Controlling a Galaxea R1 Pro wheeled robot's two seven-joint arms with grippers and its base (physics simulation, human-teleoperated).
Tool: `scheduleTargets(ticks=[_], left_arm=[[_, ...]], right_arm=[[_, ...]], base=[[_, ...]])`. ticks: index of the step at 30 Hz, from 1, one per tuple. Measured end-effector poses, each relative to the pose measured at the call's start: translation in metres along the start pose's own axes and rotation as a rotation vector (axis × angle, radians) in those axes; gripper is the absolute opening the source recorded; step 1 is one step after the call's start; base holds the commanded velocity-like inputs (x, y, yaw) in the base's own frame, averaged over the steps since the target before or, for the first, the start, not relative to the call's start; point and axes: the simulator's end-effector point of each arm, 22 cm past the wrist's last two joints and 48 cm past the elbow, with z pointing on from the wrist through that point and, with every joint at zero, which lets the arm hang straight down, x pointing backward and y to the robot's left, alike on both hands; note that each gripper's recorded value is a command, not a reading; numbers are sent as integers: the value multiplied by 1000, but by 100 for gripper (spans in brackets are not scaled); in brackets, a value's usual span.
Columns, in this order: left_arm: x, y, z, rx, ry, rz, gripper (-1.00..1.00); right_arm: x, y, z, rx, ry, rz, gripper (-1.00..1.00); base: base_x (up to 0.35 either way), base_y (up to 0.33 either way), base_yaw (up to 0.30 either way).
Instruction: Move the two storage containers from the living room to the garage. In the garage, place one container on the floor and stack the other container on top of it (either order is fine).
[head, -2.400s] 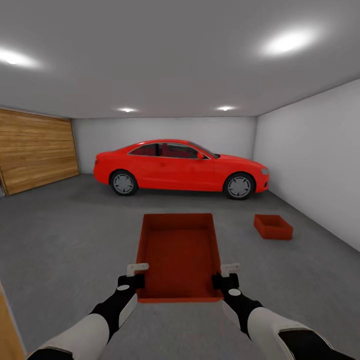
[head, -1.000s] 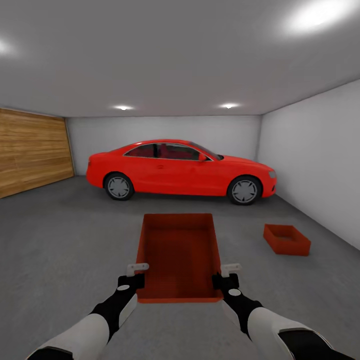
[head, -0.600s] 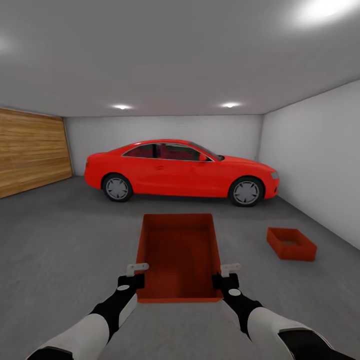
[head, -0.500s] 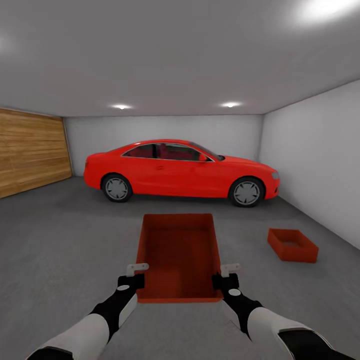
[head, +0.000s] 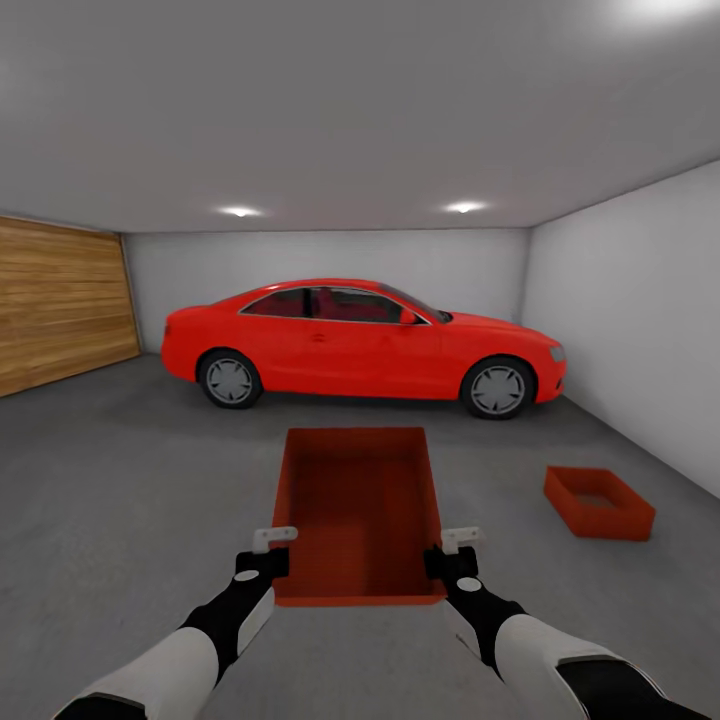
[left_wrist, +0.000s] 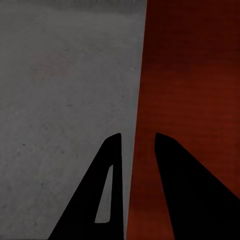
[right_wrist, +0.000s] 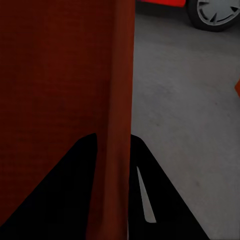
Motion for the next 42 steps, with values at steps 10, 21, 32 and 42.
scheduleTargets(ticks=[10,21,32,42], left_arm=[[2,0,0,0,7,0,-100],[15,1,0,1,32,0,-100],[16,0,0,1,33,-1,-100],[13,2,0,-1,33,5,-100]], right_arm=[[2,0,0,-1,7,-2,-100],[13,1,-2,0,31,-10,-100],[14,1,-2,0,33,-10,-100],[13,2,-2,-2,33,-3,-100]], base=[[322,0,0],[196,0,0],[318,0,0],[321,0,0]])
